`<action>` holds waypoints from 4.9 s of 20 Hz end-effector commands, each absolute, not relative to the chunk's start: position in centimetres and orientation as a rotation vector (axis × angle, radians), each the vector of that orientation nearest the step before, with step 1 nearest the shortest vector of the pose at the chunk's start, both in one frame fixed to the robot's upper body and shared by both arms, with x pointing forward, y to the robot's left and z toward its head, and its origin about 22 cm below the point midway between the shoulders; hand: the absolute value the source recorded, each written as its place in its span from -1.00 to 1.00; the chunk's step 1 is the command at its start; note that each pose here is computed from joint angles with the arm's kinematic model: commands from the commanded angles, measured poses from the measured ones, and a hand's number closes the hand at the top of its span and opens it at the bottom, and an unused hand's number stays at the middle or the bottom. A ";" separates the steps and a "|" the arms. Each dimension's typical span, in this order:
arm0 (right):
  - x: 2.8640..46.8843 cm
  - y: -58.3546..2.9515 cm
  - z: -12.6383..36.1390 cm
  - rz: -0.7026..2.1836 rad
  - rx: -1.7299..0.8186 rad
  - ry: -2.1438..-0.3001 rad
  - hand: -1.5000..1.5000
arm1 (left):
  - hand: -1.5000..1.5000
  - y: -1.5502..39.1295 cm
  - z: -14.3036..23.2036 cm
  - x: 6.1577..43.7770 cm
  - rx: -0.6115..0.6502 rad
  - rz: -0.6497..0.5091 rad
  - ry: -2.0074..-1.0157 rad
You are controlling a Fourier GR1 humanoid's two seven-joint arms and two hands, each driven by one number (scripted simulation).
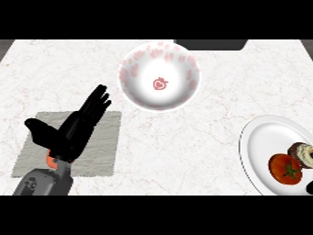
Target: Pick the cupcake from the plate and place it in the bowl
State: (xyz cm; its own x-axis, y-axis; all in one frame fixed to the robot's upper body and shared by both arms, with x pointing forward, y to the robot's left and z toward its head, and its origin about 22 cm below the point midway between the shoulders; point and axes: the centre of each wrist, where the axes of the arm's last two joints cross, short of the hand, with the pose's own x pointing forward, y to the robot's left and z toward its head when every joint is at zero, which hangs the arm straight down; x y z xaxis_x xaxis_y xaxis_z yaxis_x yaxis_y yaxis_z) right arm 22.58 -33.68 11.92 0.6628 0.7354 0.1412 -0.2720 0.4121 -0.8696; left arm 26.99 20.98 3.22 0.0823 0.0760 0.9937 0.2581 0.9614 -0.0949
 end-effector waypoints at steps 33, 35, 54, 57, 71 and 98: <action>24.3 -35.2 1.4 0.669 -0.985 -0.516 -1.00 | 0.00 20.5 2.1 25.6 -0.268 -0.140 -1.488; 24.8 -35.5 2.4 0.702 -0.980 -0.512 -1.00 | 0.00 21.1 2.5 25.7 -0.287 -0.142 -1.479; 25.8 -23.0 2.0 1.146 -0.884 -0.935 1.00 | 0.00 19.8 3.6 26.9 -0.302 -0.177 -1.486; 25.4 -15.5 3.2 1.427 -0.745 -1.117 1.00 | 0.00 17.5 3.5 27.0 -0.374 -0.229 -1.480; 16.2 1.0 12.8 1.397 -0.839 -1.506 1.00 | 0.00 18.8 2.4 27.4 -0.286 -0.156 -1.476; 29.9 1.5 22.5 0.982 -0.951 -1.668 1.00 | 0.00 20.0 3.2 26.7 -0.274 -0.138 -1.485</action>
